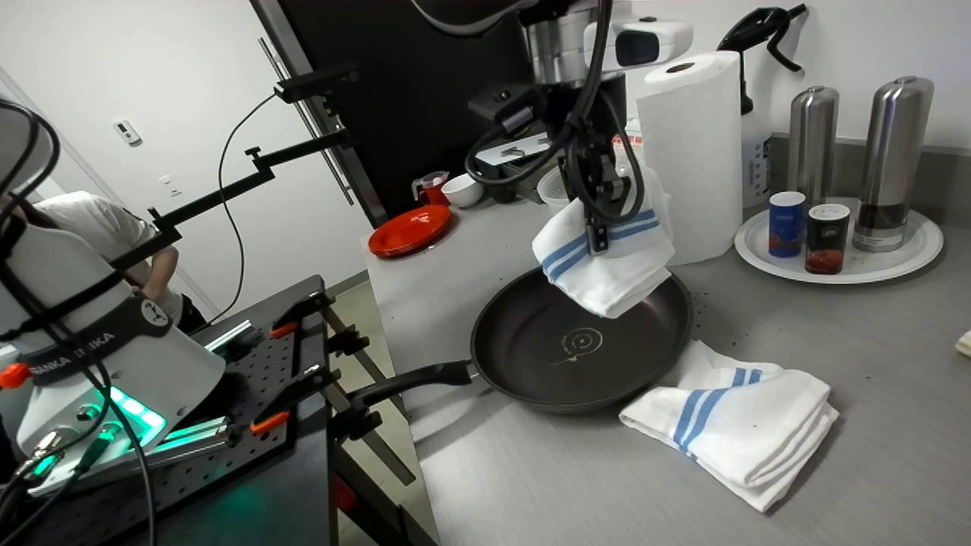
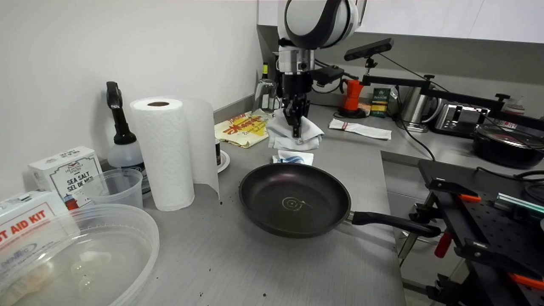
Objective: Use the left towel to wipe the pan
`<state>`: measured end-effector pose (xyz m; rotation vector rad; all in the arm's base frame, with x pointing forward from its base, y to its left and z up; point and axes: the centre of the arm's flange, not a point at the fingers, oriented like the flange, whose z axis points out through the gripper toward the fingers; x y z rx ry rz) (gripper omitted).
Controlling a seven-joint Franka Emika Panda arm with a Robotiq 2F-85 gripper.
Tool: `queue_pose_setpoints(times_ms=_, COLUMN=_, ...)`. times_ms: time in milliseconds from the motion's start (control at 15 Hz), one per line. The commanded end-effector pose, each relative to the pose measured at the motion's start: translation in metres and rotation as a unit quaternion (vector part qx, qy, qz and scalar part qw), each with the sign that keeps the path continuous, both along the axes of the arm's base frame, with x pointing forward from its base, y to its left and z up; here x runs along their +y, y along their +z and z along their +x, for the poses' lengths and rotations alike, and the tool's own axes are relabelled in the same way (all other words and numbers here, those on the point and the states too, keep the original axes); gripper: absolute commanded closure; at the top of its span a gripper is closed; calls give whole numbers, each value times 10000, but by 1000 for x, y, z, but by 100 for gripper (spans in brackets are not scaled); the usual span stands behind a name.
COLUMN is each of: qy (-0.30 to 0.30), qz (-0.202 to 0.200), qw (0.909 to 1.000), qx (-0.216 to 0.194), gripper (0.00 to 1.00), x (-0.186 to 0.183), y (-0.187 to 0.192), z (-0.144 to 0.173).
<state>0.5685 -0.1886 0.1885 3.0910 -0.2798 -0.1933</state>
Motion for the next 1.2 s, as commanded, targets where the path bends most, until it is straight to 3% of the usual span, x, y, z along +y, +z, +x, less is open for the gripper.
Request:
queue_pose_setpoints(times_ms=0, qy=119, qz=-121, qw=9999, qx=-14, gripper=96, x=4, y=-22, z=10)
queue_pose_setpoints(times_ms=733, qy=161, qz=-603, qw=9978, qx=244, gripper=96, x=-18, y=-89, z=2)
queue_pose_setpoints(times_ms=1133, qy=150, qz=-805, qw=9960, qx=351, gripper=96, x=-23, y=-104, z=-1)
